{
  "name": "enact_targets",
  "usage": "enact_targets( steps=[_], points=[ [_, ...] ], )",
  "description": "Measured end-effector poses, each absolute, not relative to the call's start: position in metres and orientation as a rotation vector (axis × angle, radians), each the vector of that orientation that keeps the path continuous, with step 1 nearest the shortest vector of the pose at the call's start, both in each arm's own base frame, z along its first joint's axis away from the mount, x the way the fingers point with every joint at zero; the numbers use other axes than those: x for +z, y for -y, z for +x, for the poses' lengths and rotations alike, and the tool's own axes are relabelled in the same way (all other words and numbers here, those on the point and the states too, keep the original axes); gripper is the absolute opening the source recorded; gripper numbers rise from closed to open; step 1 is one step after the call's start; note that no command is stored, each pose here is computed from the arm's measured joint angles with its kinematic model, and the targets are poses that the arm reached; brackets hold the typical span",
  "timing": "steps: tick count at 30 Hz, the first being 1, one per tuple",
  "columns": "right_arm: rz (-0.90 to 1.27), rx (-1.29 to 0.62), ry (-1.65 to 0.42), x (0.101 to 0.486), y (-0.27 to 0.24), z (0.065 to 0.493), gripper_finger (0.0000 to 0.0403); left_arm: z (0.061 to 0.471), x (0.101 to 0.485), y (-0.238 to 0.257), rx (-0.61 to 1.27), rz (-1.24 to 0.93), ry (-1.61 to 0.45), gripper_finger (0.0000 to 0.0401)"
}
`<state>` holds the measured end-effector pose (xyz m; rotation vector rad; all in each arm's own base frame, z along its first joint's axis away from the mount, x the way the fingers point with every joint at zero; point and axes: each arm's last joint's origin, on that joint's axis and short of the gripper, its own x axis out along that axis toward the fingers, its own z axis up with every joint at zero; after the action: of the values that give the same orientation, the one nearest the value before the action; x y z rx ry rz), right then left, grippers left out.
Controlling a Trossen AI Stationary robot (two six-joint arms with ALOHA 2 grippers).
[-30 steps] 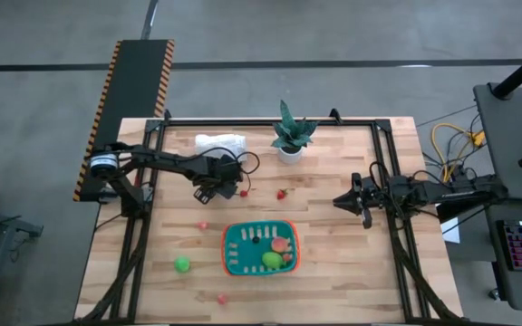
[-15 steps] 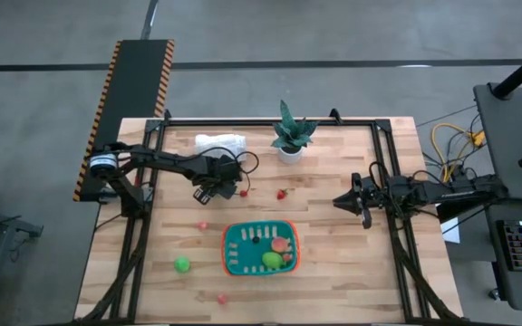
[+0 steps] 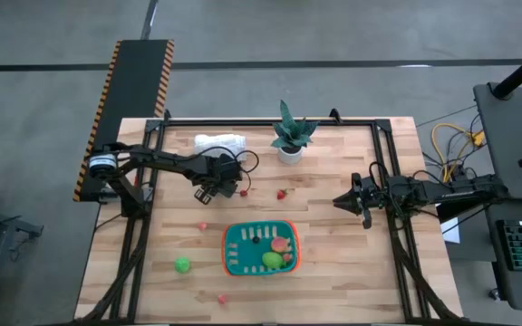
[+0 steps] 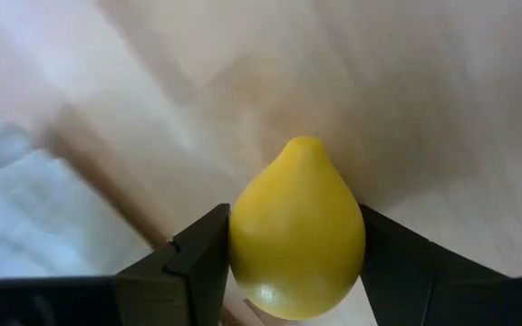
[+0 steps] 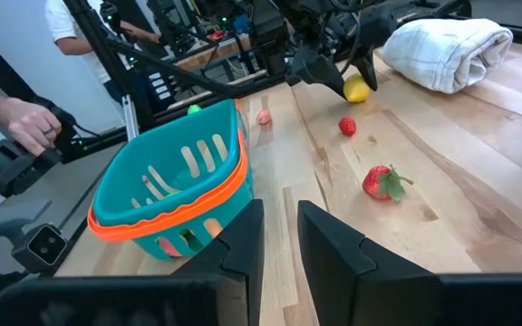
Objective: Pick and placing Produce into tupperware
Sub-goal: Put the yellow lemon into the blue basket
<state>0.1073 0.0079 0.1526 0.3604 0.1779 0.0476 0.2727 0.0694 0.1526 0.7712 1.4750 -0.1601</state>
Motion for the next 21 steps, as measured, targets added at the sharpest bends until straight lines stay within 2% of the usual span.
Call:
enact_targets(
  steps=[9, 21],
  points=[
    [0.361, 0.047, -0.178, 0.153, -0.008, 0.107, 0.0063, 0.269, 0.178, -0.068, -0.061, 0.728, -1.392, 0.0183],
    [0.361, 0.047, -0.178, 0.153, -0.008, 0.107, 0.0063, 0.241, 0.234, -0.062, 0.141, 0.590, -1.189, 0.0183]
  ],
)
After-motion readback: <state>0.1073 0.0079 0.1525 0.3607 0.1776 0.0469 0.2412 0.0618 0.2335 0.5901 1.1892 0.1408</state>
